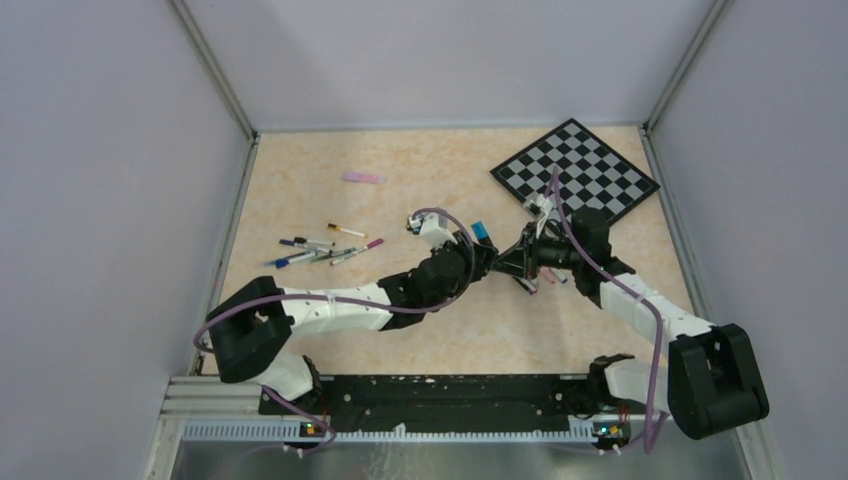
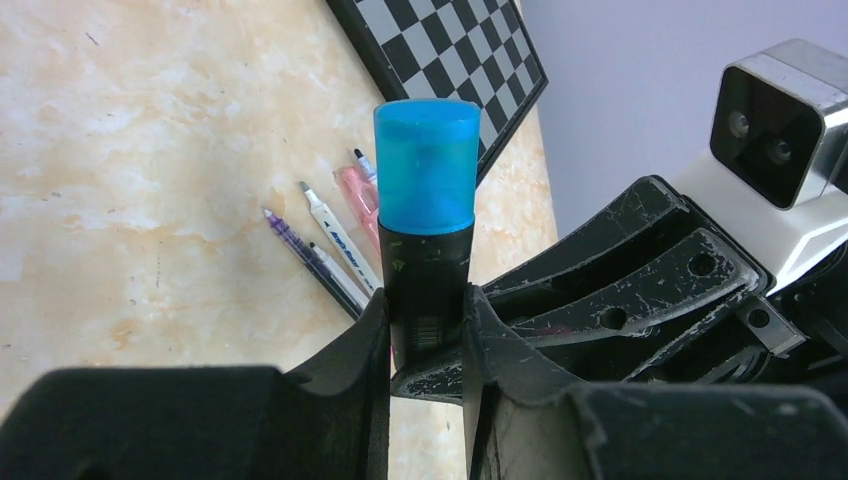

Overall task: Open the pen caps
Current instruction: Open the pen cap from the pen.

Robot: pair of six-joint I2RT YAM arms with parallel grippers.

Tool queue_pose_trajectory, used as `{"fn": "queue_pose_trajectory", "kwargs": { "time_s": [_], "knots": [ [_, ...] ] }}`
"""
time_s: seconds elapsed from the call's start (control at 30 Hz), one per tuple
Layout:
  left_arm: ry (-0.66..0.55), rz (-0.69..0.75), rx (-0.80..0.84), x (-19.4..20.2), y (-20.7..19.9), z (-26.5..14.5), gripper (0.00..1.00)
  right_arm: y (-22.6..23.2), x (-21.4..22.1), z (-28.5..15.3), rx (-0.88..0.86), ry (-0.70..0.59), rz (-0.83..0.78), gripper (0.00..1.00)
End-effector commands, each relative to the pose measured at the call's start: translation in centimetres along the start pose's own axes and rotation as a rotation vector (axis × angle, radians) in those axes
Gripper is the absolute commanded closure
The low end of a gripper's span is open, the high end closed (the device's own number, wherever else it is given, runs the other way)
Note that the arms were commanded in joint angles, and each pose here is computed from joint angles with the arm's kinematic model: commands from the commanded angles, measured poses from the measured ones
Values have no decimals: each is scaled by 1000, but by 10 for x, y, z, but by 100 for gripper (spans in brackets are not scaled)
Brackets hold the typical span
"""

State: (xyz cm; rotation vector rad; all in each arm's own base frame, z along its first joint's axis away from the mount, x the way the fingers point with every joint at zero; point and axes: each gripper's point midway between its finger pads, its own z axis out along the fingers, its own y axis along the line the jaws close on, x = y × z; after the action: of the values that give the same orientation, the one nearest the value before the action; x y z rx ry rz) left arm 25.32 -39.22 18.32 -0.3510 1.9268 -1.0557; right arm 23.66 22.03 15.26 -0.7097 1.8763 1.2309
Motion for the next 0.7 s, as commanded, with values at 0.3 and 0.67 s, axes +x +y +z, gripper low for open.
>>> {"fn": "queue_pose_trajectory", "kwargs": {
  "time_s": [0.3, 0.67],
  "knots": [
    [-164, 169, 265, -51, -46, -42, 18, 24, -11, -1, -124, 27, -154, 100],
    [-123, 418, 607, -75, -30, -119, 1, 50, 4, -13, -304, 105, -275, 100]
  ]
}}
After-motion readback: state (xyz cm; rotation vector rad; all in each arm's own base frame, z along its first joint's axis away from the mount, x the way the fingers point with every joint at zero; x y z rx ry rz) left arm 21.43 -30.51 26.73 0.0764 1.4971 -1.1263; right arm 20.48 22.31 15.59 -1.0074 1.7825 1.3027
